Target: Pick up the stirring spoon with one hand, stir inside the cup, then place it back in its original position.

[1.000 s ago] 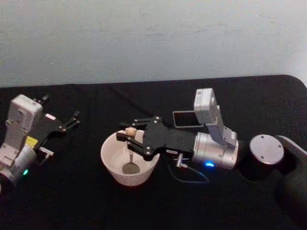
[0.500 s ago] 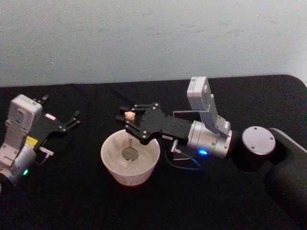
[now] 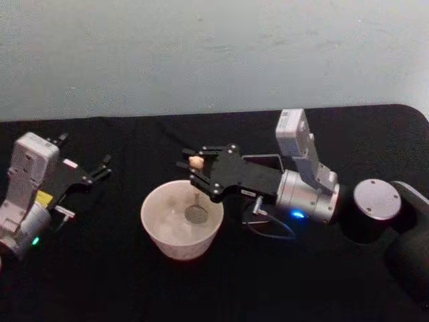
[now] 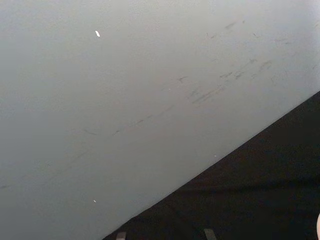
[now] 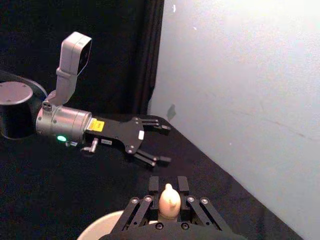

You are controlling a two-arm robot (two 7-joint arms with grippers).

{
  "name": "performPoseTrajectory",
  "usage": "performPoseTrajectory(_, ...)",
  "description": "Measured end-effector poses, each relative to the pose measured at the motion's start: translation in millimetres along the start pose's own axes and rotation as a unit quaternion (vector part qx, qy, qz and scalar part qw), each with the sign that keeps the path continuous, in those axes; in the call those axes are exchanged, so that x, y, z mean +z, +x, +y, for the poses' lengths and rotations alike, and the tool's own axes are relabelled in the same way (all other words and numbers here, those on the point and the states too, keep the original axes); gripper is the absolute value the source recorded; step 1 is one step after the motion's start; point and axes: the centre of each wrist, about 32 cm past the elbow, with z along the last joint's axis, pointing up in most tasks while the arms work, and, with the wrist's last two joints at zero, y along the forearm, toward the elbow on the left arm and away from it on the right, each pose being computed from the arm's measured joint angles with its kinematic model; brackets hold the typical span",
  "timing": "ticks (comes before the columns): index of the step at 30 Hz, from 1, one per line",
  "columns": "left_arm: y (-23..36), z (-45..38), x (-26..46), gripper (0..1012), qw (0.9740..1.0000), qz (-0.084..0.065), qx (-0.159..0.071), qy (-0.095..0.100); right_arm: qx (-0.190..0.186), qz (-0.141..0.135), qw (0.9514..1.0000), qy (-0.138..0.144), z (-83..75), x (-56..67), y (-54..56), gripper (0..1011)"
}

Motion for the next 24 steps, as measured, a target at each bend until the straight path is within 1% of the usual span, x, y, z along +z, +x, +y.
performPoseTrajectory(1,0.0,0.0,0.0,1001,1.0,0.0,0.0,0.0,-0.001,0.0,1.0,-0.002,-3.7,0.2,-0.4,215)
performPoseTrajectory(3,0.0,0.0,0.0,1001,1.0,0.0,0.0,0.0,-0.001,0.0,1.0,-0.003,-6.5,0.9,-1.1,215)
performPoseTrajectory(6,0.0,0.0,0.0,1001,1.0,0.0,0.0,0.0,0.001,0.002,1.0,-0.006,-14.1,1.9,-4.9,215)
performPoseTrajectory(7,0.0,0.0,0.0,1001,1.0,0.0,0.0,0.0,0.001,0.002,1.0,-0.006,-14.1,1.9,-4.9,215)
performPoseTrajectory(13,0.0,0.0,0.0,1001,1.0,0.0,0.0,0.0,0.016,0.01,0.9998,-0.005,-20.0,3.4,-12.9,215)
performPoseTrajectory(17,0.0,0.0,0.0,1001,1.0,0.0,0.0,0.0,0.031,0.017,0.9994,0.002,-17.4,4.6,-18.4,215)
performPoseTrajectory(20,0.0,0.0,0.0,1001,1.0,0.0,0.0,0.0,0.035,0.019,0.9992,0.005,-14.4,4.5,-20.3,215)
performPoseTrajectory(24,0.0,0.0,0.0,1001,1.0,0.0,0.0,0.0,0.043,0.022,0.9988,0.012,-4.1,4.8,-21.4,215)
